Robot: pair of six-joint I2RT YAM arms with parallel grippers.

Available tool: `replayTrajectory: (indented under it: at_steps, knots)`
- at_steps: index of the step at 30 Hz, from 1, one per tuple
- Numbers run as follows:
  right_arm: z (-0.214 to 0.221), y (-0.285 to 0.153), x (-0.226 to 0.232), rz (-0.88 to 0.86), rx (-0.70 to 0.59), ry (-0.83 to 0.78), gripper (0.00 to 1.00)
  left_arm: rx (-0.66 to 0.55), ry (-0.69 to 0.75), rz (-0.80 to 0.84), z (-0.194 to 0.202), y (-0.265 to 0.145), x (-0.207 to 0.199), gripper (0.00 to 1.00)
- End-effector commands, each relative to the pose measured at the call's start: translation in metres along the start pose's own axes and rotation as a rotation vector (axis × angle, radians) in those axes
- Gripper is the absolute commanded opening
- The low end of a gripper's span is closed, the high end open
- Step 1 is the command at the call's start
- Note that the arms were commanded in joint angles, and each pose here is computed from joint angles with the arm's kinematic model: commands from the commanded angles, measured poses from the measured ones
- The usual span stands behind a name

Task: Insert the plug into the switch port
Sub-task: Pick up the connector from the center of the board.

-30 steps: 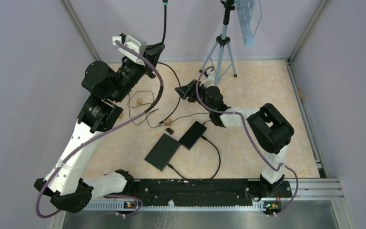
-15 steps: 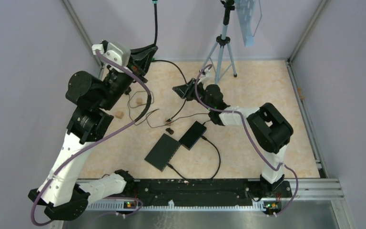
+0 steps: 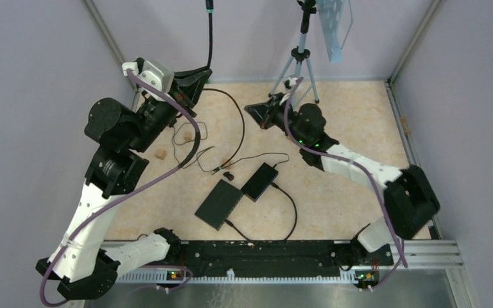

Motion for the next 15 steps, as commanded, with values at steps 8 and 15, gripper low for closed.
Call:
replayTrajectory:
  at_steps: [8,15]
  knots:
    - [0.011,-0.141,-0.014,0.325,0.133,-0.168,0.22,0.103,-0.104,0.214,0.034,-0.025,-0.038,0.00]
    - [0.040,-0.109,-0.021,0.261,0.204,-0.034,0.65,0.021,-0.065,0.197,0.008,-0.019,-0.030,0.00]
Point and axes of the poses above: each gripper's point midway between its finger pads, its own y axis out along the fingers, its own x axis along the line the jaws close on, z = x × y, the point moved 5 cm from there along -y, back along the fingers, and after that the axes turned 3 degrees about y, right-handed, at the moved point
